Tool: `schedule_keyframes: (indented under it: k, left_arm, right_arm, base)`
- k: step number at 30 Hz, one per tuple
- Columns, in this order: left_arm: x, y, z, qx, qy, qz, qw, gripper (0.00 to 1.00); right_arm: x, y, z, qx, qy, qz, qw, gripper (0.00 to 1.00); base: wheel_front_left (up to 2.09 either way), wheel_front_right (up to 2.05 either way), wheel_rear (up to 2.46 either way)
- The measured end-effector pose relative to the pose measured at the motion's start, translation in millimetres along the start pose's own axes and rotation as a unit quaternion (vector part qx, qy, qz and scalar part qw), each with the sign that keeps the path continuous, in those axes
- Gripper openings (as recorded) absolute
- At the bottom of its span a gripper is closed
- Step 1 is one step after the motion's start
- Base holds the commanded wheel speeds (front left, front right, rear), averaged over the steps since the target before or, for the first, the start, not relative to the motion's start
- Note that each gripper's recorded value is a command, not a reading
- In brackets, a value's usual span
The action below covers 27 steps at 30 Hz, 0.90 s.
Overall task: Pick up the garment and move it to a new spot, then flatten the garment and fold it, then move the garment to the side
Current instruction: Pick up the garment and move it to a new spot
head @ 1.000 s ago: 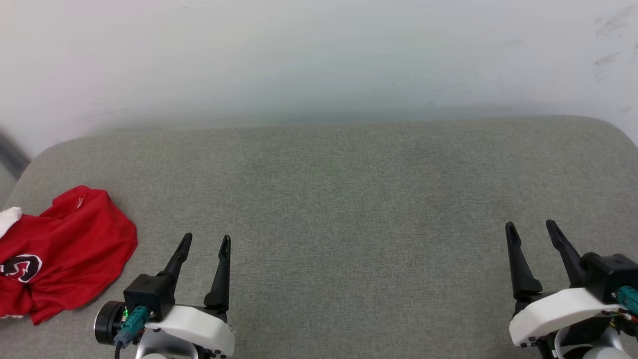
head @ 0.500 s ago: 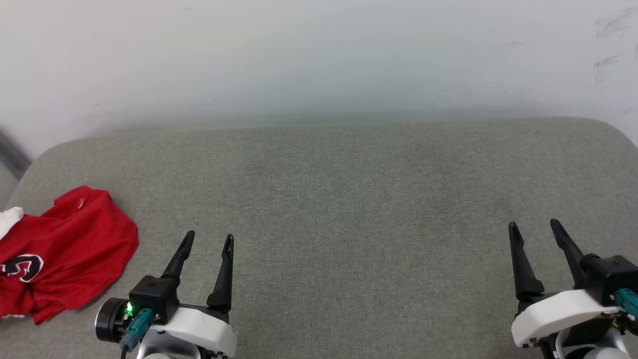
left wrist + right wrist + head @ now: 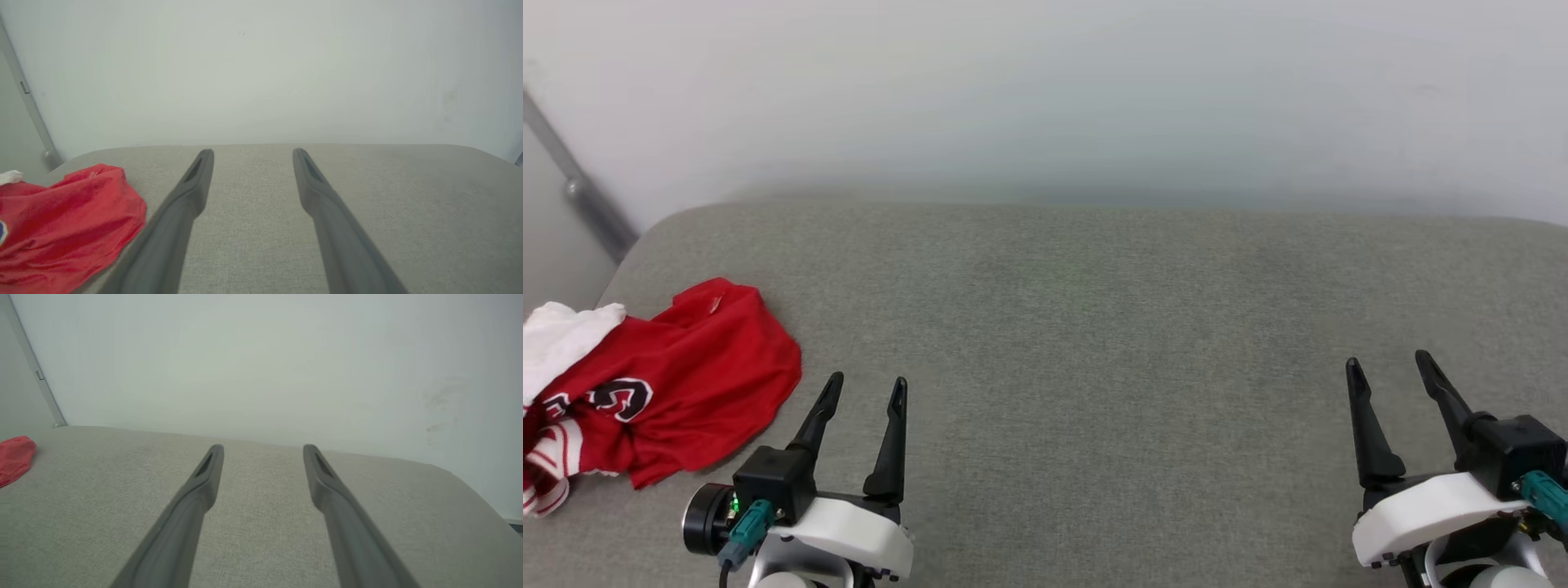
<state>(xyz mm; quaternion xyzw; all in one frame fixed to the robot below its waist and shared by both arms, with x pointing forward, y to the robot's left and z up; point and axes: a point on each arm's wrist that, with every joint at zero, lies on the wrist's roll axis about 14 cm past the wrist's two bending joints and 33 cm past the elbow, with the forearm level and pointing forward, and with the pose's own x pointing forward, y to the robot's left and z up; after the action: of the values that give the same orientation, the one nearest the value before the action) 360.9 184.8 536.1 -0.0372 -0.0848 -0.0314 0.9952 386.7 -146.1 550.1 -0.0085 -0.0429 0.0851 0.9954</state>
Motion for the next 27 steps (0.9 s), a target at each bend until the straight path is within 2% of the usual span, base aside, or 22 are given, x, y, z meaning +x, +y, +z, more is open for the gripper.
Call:
schedule_keyframes:
  k: [13, 27]
  left_arm:
    - [-43.2, 67.0, 13.3, 0.014, -0.01, 0.112, 0.994, 1.0]
    - [-117.6, 135.0, 31.4, 0.032, -0.023, 0.249, 0.968, 1.0]
  right_arm:
    - [32.7, 80.6, 0.5, 0.003, -0.002, 0.118, 0.993, 1.0]
    - [51.6, 179.7, 1.2, 0.018, -0.008, 0.252, 0.968, 1.0]
  base:
    - [0.0, 0.0, 0.0]
    - [0.0, 0.0, 0.0]
